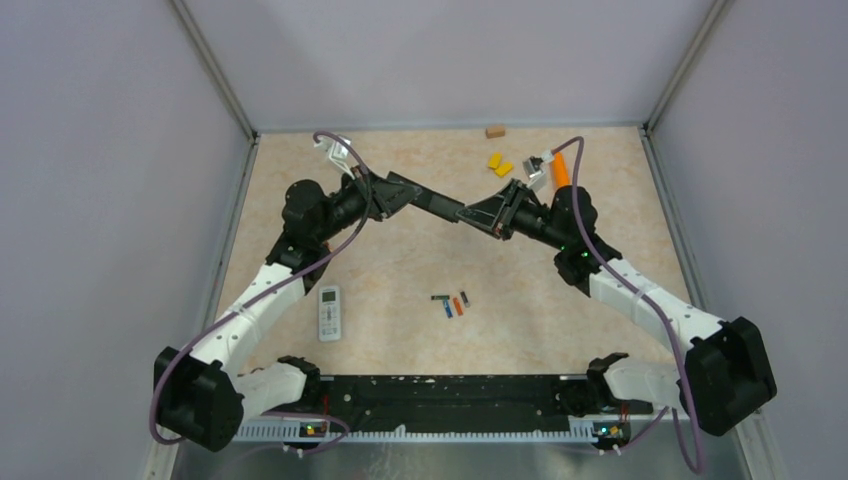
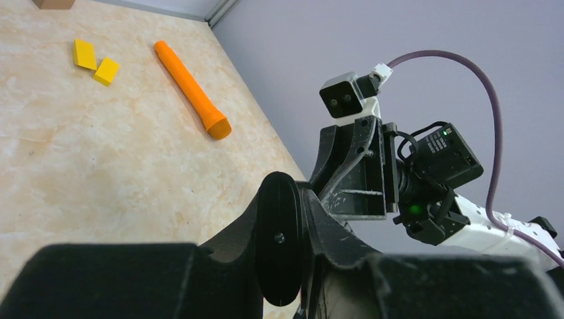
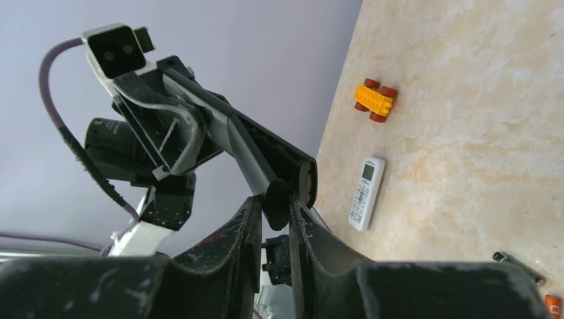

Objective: Load the batteries into the remote control
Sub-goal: Remove the battery cover from the remote control, then place the battery cover at the center of the board.

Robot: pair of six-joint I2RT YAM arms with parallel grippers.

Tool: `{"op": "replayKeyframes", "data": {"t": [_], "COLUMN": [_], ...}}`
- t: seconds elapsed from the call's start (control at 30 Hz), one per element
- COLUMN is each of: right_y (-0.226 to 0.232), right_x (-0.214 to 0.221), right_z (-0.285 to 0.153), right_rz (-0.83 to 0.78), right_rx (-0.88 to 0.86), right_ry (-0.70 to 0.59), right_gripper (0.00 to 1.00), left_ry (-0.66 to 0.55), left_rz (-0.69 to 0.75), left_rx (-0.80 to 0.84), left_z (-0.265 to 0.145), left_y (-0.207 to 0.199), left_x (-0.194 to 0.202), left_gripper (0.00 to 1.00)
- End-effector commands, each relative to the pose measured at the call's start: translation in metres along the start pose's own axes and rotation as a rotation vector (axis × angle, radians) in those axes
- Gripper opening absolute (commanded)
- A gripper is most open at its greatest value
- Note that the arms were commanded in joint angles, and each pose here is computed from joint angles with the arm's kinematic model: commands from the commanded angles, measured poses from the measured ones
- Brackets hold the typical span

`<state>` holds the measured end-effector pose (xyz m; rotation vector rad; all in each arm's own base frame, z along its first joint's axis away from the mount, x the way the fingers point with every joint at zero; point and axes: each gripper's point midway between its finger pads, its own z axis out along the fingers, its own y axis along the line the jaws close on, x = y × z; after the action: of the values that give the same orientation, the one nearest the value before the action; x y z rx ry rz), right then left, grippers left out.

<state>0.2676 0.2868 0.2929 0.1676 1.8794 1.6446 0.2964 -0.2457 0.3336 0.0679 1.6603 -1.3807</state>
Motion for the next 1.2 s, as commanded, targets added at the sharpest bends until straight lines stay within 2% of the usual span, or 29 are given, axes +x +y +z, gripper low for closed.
{"op": "replayKeyframes", "data": {"t": [0.0,0.1,0.23,0.53,0.73,0.9,1.17], "right_y": [0.032,0.034,0.038,0.018,-0.043,-0.109,-0.184], "right_x": [0.000,-0.002,-0.005,-0.001,-0.004,0.011,0.033], "right_z": [0.009,0.009,0.005,-0.013,-0.034,-0.050,-0.061], "right_rz": [-0.026,-0.031,-0.049,-0.073,-0.113,-0.064,-0.037], "right_rx": [-0.114,-0.125,-0.133,-0.045,0.203,0.392,0.572], "right_ry": [0.005,-0.012,-0.045,-0.089,-0.172,-0.151,-0.093], "right_gripper": [0.21,0.18,0.01,0.00,0.00,0.00,0.00], "left_ry": [0.046,0.046,0.041,0.011,0.017,0.058,0.195], "left_rz": [0.038,0.043,0.058,0.134,0.205,0.261,0.367], "left_rx": [0.108,0.090,0.035,-0.166,-0.266,-0.193,0.130], "left_z": [0.002,0.002,0.001,-0.013,-0.029,-0.036,-0.042], "left_y": [-0.025,-0.020,-0.009,0.036,0.061,0.052,0.000], "left_x": [0.002,0.004,0.004,0.001,0.008,0.020,0.046], "left_gripper": [0.00,0.00,0.00,0.00,0.00,0.00,0.00]}}
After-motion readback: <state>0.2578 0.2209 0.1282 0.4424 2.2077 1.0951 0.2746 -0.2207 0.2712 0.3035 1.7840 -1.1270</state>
